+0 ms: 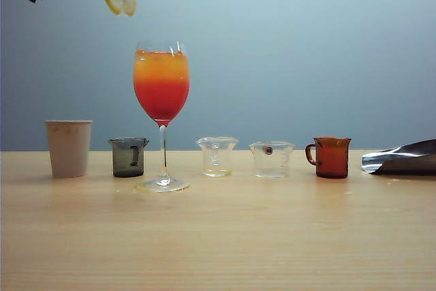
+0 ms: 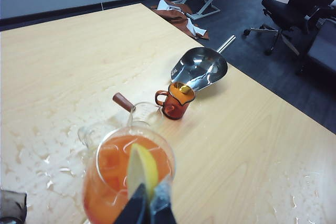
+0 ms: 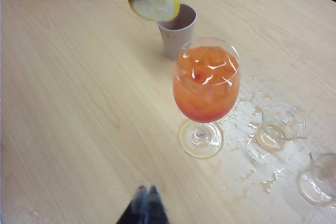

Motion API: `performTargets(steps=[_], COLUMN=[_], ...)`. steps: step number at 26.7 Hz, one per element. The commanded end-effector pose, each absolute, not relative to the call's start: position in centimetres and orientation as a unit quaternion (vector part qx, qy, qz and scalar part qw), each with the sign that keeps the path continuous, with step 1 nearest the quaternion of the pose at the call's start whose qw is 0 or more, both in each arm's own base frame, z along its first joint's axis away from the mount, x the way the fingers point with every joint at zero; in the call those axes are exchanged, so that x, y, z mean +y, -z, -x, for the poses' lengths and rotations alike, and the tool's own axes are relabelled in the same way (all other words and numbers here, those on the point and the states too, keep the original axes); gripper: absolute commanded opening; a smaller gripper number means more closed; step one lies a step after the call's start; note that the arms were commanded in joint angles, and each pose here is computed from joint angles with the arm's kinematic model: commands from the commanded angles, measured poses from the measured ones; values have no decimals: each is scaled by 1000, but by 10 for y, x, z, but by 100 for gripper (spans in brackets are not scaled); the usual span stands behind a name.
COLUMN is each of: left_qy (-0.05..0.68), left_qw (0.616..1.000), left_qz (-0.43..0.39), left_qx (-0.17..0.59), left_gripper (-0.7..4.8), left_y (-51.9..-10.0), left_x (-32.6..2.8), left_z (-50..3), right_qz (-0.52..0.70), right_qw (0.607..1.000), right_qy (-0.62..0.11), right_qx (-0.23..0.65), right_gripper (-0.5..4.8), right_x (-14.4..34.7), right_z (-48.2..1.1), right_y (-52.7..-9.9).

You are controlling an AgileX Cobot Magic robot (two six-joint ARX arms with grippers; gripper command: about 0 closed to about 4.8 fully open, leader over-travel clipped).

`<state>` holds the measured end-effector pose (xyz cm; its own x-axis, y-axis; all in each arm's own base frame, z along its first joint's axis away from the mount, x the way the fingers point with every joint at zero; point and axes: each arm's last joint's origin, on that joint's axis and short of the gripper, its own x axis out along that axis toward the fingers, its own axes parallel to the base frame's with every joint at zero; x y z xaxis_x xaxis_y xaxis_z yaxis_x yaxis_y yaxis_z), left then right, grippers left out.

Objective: Pick up the lemon slice from the paper cup on the left and carefully insert it into the rim of the goblet.

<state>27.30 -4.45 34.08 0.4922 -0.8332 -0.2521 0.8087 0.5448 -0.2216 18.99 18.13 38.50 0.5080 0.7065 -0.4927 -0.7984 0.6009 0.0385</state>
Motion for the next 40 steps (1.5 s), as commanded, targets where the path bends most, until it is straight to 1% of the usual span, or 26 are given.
performTargets(steps=[1,7,8,12,25,34,40], left_qy=[465,480,489,490,469,465,469], left_qw=[869,860,853,851,859,862,867], left_qz=[24,17,17,20,3,-11,-16], left_qx=[168,176,181,190,206,200,170], left_gripper=[-6,-6,-6,-6,-6,-6,-6], left_y=[-344,-341,-339,-334,-328,-328,-333], left_x=[-45,-58,-63,-65,-66,-66,-67], left_z=[-272,-271,-271,-275,-277,-278,-281], right_qz=[94,94,93,93,94,95,95], right_qw=[864,864,864,864,865,865,865], right_qy=[-441,-441,-442,-442,-441,-441,-442], right_qx=[224,223,221,221,220,220,220], right_gripper=[-4,-4,-4,-4,-4,-4,-4], right_x=[182,182,182,182,182,184,184], right_z=[-190,-190,-190,-190,-191,-192,-192], right_y=[-388,-388,-388,-388,-389,-387,-387])
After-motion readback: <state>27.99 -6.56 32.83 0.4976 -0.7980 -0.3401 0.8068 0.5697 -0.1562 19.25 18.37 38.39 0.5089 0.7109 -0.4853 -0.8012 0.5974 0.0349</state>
